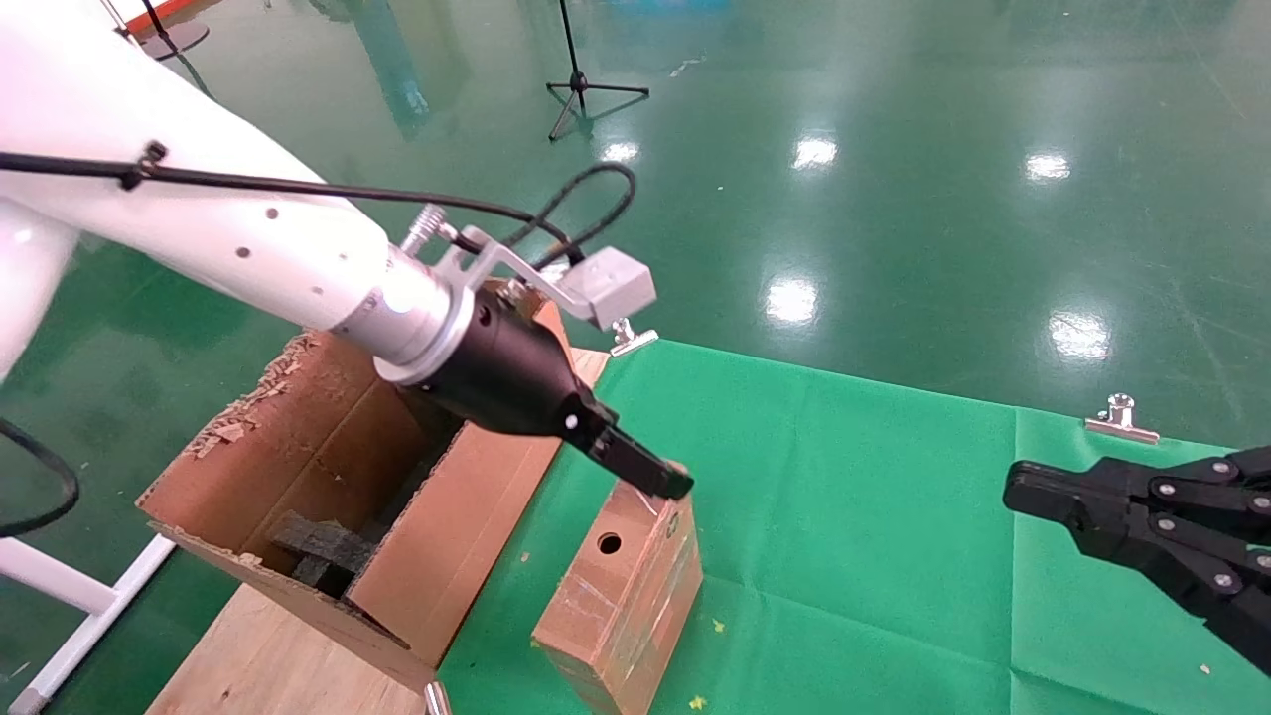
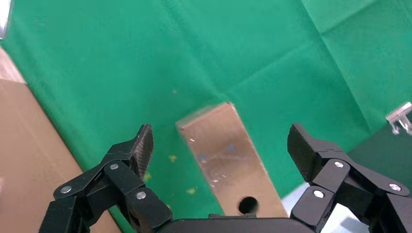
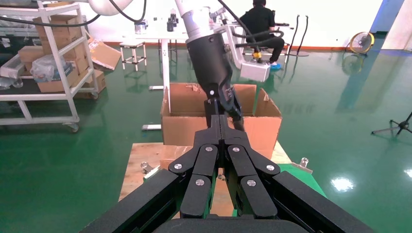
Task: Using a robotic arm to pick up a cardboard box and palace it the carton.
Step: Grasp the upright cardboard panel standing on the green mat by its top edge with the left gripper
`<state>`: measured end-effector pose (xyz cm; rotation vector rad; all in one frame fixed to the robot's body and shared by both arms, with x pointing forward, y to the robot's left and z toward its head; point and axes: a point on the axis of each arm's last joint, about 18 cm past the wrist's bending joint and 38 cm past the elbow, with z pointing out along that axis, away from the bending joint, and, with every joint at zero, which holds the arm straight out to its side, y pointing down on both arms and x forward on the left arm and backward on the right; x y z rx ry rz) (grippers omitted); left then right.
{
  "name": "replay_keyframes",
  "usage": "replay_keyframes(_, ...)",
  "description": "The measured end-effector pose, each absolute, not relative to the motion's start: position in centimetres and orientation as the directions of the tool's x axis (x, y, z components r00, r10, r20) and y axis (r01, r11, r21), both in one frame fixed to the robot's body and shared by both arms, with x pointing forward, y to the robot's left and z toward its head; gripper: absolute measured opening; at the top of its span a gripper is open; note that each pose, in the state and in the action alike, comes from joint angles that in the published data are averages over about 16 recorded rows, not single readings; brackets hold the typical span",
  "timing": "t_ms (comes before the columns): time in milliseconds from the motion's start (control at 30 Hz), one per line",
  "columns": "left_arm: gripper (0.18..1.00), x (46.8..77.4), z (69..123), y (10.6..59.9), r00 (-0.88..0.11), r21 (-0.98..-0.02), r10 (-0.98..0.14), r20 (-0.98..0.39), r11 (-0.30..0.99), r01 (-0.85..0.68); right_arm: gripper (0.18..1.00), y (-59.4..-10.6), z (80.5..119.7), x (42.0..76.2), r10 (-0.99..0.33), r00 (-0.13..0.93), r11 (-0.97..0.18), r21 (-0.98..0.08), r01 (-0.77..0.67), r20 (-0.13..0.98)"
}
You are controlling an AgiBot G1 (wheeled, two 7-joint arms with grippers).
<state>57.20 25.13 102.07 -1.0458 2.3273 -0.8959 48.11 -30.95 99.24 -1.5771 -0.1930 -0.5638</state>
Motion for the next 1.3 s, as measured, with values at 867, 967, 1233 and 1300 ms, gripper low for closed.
replay_keyframes(867, 0.999, 57.6, 99.4, 23.6, -0.615, -0.589, -0.771, -0.167, 0.578, -0.565, 0.198, -31.0, 99.2, 48.1, -0.213, 0.861, -0.100, -0.887, 0.451, 0.462)
replay_keyframes(967, 0.998, 57.6, 99.4, 23.6, -0.614, -0.588, -0.771, -0.169, 0.579, -0.565, 0.205, -31.0, 99.2, 48.1, -0.213, 0.861, -0.100, -0.887, 0.451, 0.462)
replay_keyframes(1233, 0.969, 57.5, 99.4, 23.6, -0.615, -0.593, -0.772, -0.161, 0.574, -0.565, 0.262, -31.0, 99.2, 48.1, -0.213, 0.861, -0.100, -0.887, 0.451, 0.462)
replay_keyframes(1300, 0.954, 57.5, 99.4, 23.6, -0.615, -0.594, -0.772, -0.159, 0.573, -0.565, 0.288, -31.0, 99.2, 48.1, -0.213, 0.861, -0.100, -0.887, 0.451, 0.462)
